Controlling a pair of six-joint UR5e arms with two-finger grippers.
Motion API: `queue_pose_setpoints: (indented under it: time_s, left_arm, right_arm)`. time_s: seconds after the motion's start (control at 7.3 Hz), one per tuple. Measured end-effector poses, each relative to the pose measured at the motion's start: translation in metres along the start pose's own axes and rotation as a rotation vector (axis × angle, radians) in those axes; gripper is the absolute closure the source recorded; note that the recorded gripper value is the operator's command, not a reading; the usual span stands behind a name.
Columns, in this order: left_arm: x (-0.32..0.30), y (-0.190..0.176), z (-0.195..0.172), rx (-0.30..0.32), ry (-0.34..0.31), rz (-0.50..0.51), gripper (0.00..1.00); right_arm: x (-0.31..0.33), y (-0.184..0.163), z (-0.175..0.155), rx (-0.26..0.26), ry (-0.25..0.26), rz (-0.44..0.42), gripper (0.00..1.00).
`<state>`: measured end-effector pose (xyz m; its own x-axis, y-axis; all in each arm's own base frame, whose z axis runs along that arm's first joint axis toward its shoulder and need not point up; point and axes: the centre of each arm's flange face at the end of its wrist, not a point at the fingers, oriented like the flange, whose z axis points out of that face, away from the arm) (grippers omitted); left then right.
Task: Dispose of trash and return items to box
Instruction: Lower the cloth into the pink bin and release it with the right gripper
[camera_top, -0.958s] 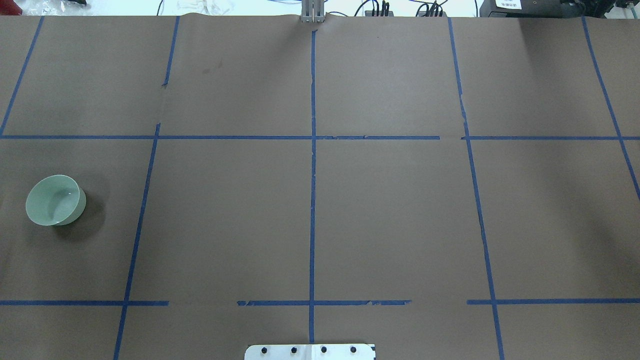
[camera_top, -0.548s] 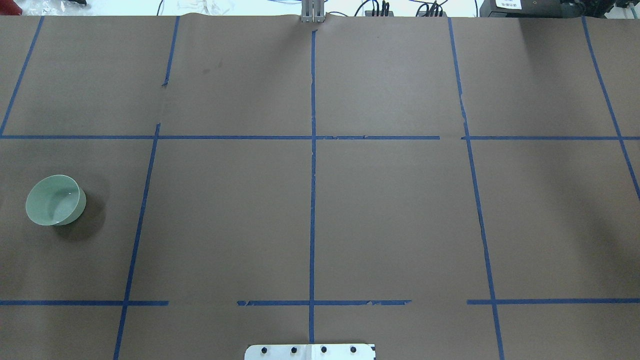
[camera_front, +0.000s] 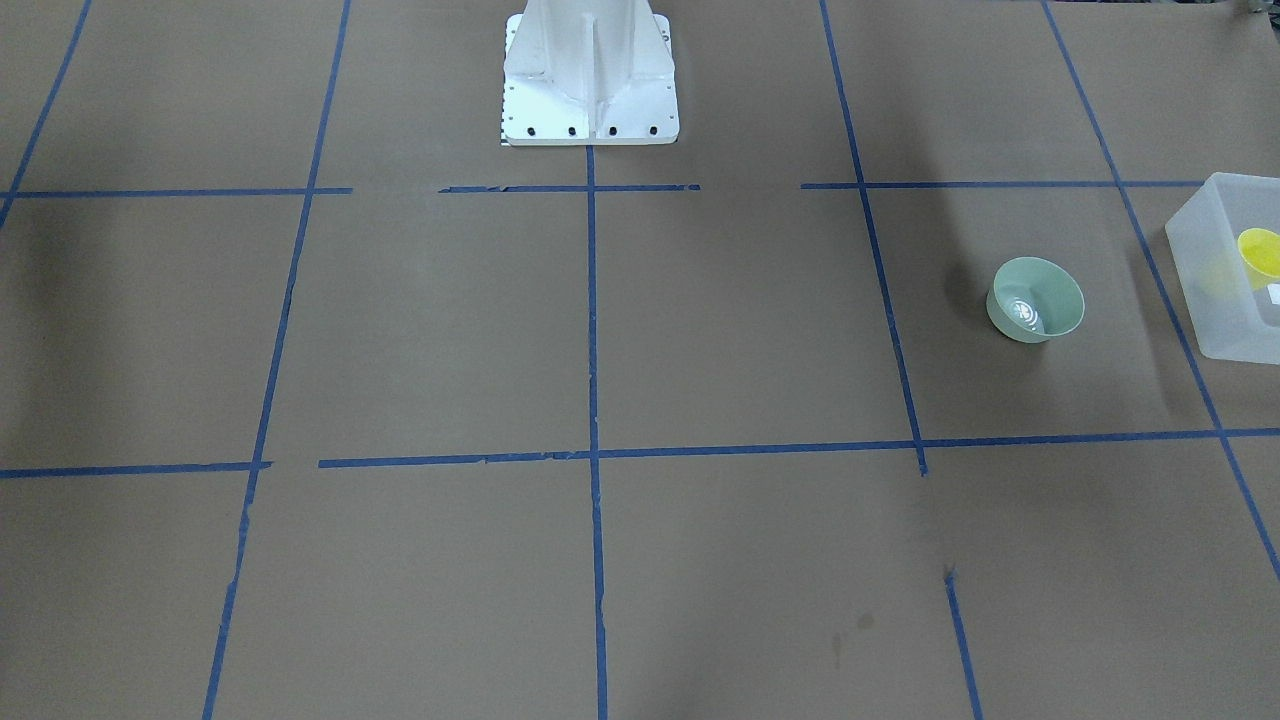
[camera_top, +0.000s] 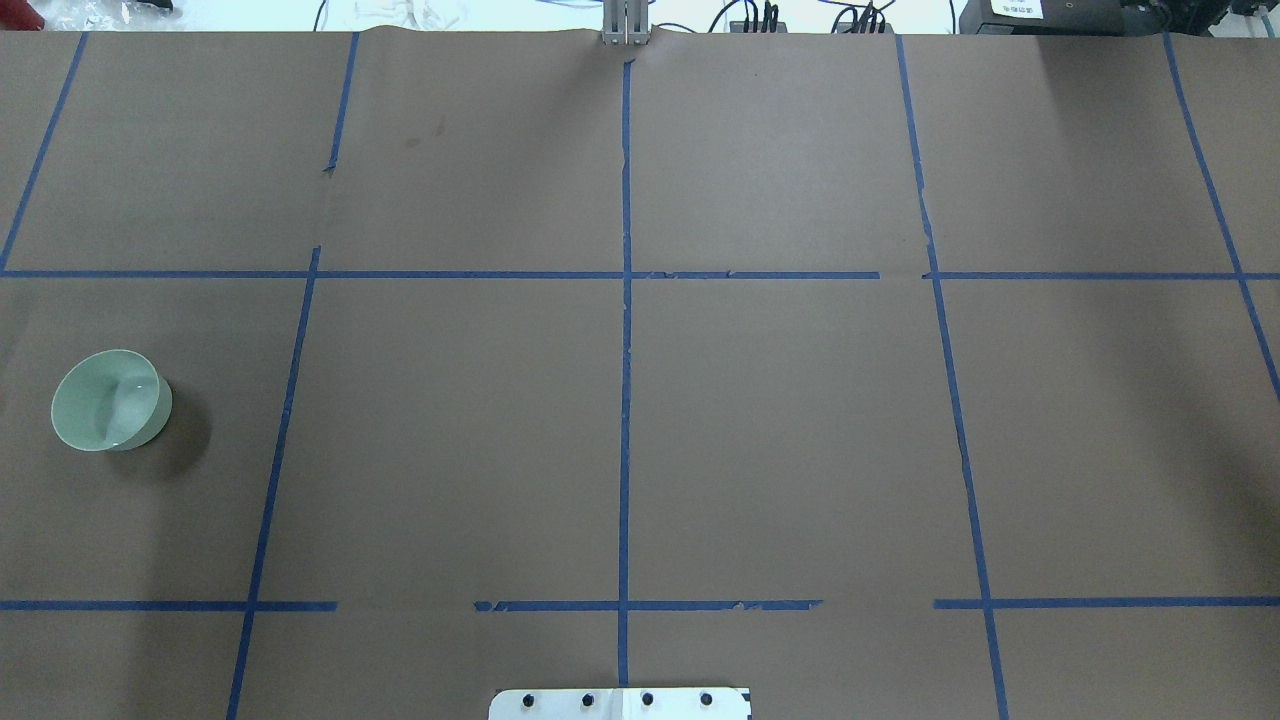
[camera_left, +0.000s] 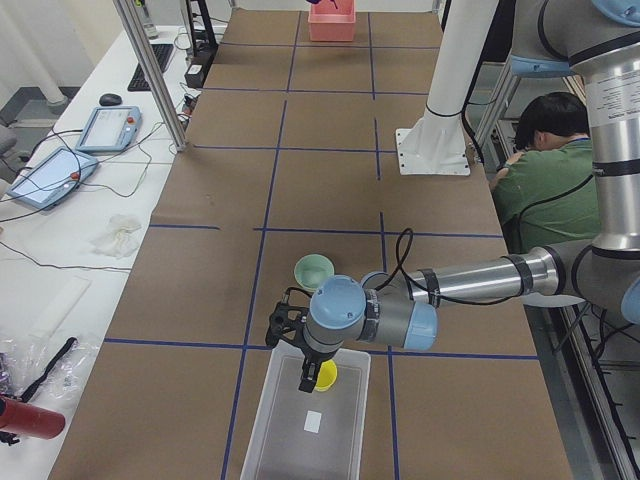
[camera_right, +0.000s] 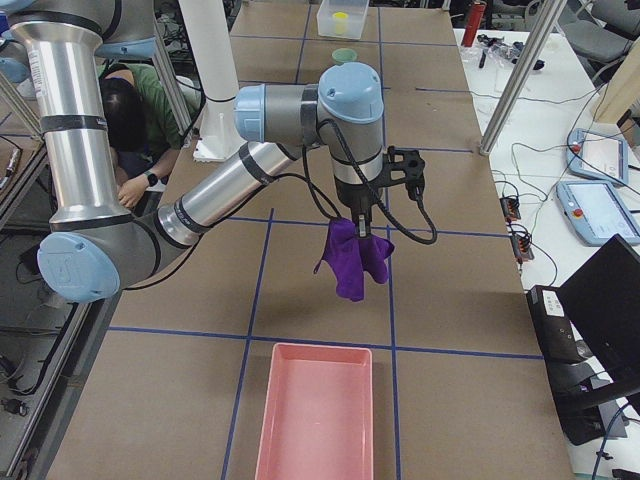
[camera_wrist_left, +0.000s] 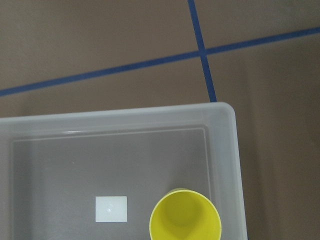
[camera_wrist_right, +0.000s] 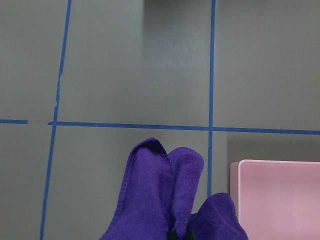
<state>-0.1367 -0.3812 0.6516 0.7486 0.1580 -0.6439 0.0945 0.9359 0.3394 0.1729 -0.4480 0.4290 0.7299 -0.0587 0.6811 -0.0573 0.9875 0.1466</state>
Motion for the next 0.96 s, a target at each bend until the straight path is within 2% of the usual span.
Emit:
queue_pose_setpoints:
  time_s: [0.14, 0.27, 0.41, 0.68, 0.82, 0.96]
  left_arm:
    - [0.0, -0.012, -0.031, 0.07, -0.032, -0.005, 0.0]
    - [0.007, -0.027, -0.049, 0.113, -0.045, -0.023, 0.0]
    - [0.02, -0.043, -0.052, 0.127, -0.035, -0.048, 0.0]
    - [0.072, -0.071, -0.024, 0.107, 0.027, -0.075, 0.0]
    - [0.103, -0.078, -0.002, 0.086, 0.067, -0.093, 0.0]
    - [0.128, -0.079, 0.015, 0.07, 0.103, -0.109, 0.0]
  right_arm:
    - [0.033, -0.001, 0.008, -0.028, 0.021, -0.029, 1.0]
    - [0.07, -0.001, 0.021, -0.052, 0.027, -0.048, 1.0]
    - [0.107, 0.001, 0.038, -0.062, 0.026, -0.053, 1.0]
    - [0.171, 0.012, 0.089, -0.049, 0.032, -0.07, 1.0]
    - [0.191, 0.023, 0.112, -0.043, 0.036, -0.075, 0.84]
    - [0.203, 0.034, 0.127, -0.041, 0.038, -0.076, 0.01]
